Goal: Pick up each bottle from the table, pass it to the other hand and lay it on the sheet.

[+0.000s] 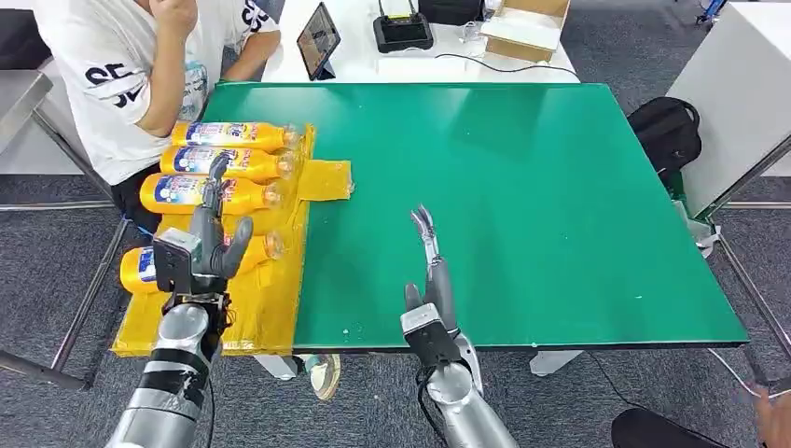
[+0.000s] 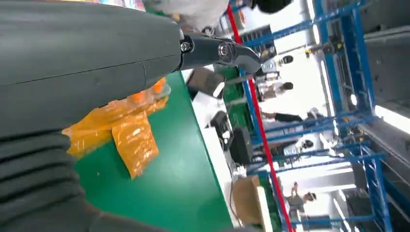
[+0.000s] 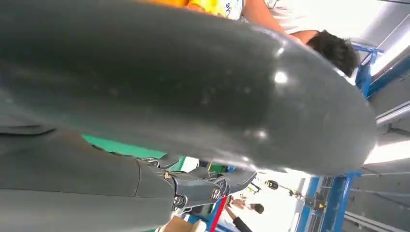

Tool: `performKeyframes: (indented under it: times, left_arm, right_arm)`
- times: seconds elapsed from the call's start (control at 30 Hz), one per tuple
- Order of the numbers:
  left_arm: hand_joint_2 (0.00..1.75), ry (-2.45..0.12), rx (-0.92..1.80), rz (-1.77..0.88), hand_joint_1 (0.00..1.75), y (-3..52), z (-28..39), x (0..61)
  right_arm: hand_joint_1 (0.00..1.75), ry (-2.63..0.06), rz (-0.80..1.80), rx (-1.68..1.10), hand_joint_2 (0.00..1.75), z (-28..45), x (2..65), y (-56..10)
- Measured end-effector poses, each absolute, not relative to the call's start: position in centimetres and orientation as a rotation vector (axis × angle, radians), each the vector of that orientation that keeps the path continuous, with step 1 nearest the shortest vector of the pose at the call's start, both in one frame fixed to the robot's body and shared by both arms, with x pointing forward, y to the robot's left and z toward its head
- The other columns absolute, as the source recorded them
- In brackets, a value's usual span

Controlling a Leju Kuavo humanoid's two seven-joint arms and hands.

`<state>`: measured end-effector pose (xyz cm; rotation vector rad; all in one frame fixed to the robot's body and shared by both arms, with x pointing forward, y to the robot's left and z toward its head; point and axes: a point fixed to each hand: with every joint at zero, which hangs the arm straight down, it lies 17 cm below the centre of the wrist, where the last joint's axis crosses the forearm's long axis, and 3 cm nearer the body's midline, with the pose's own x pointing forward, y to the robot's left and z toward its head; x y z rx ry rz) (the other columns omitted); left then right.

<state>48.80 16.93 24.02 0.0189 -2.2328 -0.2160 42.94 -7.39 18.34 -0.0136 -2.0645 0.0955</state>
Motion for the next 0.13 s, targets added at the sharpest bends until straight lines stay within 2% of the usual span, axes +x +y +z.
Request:
performKeyframes:
  times: [0.13]
  left_arm:
    - [1.75, -2.234, 0.031, -0.225, 0.0, 16.92, 24.0, 48.73]
  right_arm:
    - [0.0, -2.06, 0.094, -0.009, 0.0, 18.17, 42.86, -7.36]
